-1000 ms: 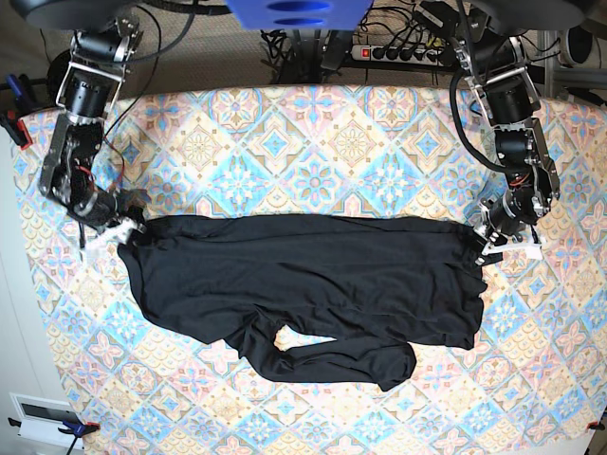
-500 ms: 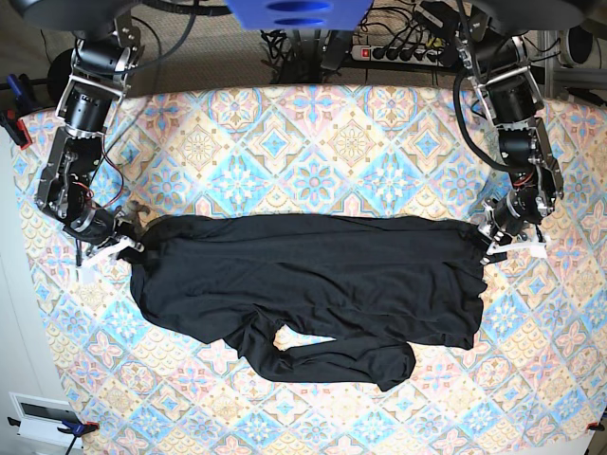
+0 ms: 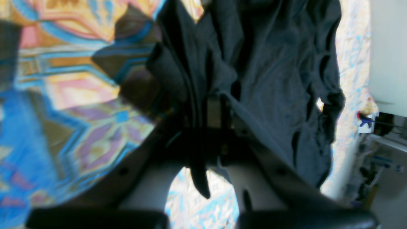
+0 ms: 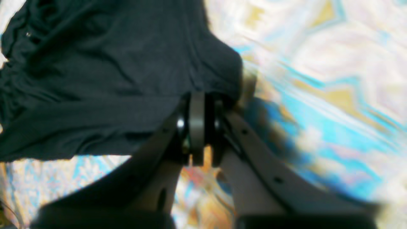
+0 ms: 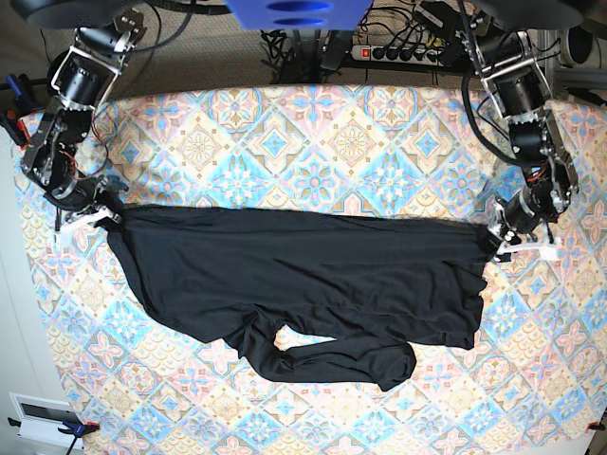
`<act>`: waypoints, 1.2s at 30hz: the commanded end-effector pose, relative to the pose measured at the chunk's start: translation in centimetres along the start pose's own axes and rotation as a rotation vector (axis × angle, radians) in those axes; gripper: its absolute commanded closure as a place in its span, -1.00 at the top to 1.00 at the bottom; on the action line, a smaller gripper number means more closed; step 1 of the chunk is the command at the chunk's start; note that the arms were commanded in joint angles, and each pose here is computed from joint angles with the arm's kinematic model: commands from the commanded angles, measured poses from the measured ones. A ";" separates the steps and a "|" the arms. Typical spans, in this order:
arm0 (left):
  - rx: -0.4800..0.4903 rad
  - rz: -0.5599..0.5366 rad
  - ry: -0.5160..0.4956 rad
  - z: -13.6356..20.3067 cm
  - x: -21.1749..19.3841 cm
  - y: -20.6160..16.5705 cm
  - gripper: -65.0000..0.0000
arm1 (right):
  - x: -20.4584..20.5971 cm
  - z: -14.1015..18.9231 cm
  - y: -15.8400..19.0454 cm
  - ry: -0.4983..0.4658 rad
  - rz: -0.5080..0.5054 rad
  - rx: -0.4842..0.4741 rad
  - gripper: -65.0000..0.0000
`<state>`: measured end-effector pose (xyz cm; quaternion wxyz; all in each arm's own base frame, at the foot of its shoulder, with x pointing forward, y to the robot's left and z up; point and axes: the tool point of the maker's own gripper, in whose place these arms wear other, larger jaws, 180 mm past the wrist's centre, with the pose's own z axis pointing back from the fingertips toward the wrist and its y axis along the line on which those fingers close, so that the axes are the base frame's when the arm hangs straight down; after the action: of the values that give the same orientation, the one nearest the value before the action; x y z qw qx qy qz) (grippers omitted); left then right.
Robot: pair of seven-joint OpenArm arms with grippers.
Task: Layout the t-shirt on the table in an organized manner, then fold the t-shirt properly
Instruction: 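Lift the shirt shoulders with both grippers and pull them apart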
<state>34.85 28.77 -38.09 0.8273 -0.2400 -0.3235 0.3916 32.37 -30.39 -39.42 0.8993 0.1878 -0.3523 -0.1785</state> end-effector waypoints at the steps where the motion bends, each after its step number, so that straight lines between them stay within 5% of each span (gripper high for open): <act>1: -0.021 -0.025 -0.051 1.0 2.0 -1.0 -1.00 | 2.9 1.2 0.4 -0.082 0.039 0.010 -0.98; 19: 0.034 -0.004 -0.033 5.9 2.7 4.4 -1.00 | -0.2 6.4 -2.8 -0.045 0.083 -0.107 -0.98; 30: 0.068 -0.120 -0.034 9.8 -0.5 5.1 -1.00 | -2.6 9.5 -3.6 -0.002 0.151 -0.170 -0.98; 36: 0.099 -0.132 -0.017 10.8 -1.5 6.2 -1.00 | -4.3 9.7 -2.6 0.022 0.133 -0.110 -0.98</act>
<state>22.34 32.03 -36.98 0.8636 -0.1758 -0.3004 0.3648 21.06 -32.34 -37.91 0.9284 0.1194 -0.3198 -0.1470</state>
